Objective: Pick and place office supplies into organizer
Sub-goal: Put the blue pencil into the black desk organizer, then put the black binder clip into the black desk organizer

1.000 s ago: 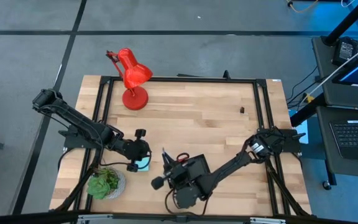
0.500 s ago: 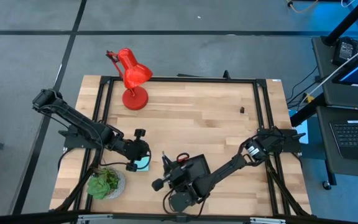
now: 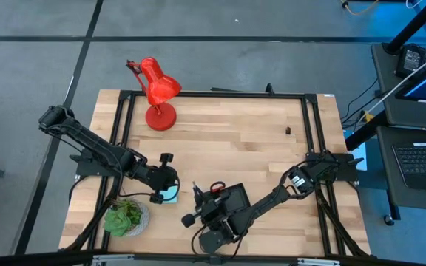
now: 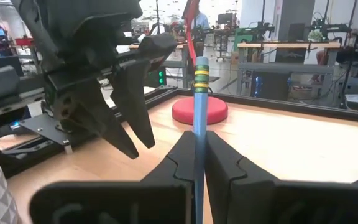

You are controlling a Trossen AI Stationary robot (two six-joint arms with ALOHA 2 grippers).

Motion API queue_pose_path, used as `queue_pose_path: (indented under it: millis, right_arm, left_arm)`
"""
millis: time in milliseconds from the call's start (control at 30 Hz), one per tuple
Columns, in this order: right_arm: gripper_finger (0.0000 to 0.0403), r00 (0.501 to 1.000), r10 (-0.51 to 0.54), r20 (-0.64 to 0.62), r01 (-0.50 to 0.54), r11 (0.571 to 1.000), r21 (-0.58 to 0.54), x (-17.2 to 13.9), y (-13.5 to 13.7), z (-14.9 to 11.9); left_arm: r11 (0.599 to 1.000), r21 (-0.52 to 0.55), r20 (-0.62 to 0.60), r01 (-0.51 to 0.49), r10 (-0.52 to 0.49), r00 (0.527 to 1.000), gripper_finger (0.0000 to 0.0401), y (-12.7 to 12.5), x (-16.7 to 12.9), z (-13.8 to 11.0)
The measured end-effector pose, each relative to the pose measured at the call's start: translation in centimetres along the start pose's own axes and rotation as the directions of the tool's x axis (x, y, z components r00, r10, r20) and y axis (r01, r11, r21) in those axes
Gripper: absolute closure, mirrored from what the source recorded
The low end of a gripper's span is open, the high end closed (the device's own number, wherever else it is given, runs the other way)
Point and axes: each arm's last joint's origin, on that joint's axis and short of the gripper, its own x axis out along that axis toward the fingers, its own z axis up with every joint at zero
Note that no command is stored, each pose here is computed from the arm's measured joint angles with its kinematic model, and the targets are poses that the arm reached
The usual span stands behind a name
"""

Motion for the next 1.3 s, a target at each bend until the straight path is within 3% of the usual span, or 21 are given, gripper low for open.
queue_pose_path:
  millis: [267, 867, 1133, 1300]
  right_arm:
    - [0.0384, 0.999, 0.042, -0.021, -0.042, 0.999, 0.008, 0.0, 0.1, 0.0]
    - [0.0302, 0.999, 0.040, -0.018, -0.039, 0.999, 0.025, -0.1, 0.2, 0.2]
    - [0.0257, 0.998, 0.056, -0.005, -0.056, 0.995, -0.087, -3.0, 2.0, 4.7]
    - [0.0249, 0.995, 0.100, -0.010, -0.100, 0.968, -0.231, -5.6, 3.1, 9.1]
  left_arm:
    - [1.000, 0.002, 0.000, 0.000, 0.000, 1.000, 0.0326, 0.0, 0.0, 0.0]
    - [1.000, 0.004, -0.003, -0.001, 0.001, 1.000, 0.0326, 0.0, 0.0, 0.0]
    - [1.000, -0.010, 0.002, 0.000, 0.000, 1.000, 0.0326, 0.0, -0.1, 0.1]
    - [0.996, 0.084, 0.005, -0.008, 0.008, 1.000, 0.0326, 0.0, -0.1, 0.1]
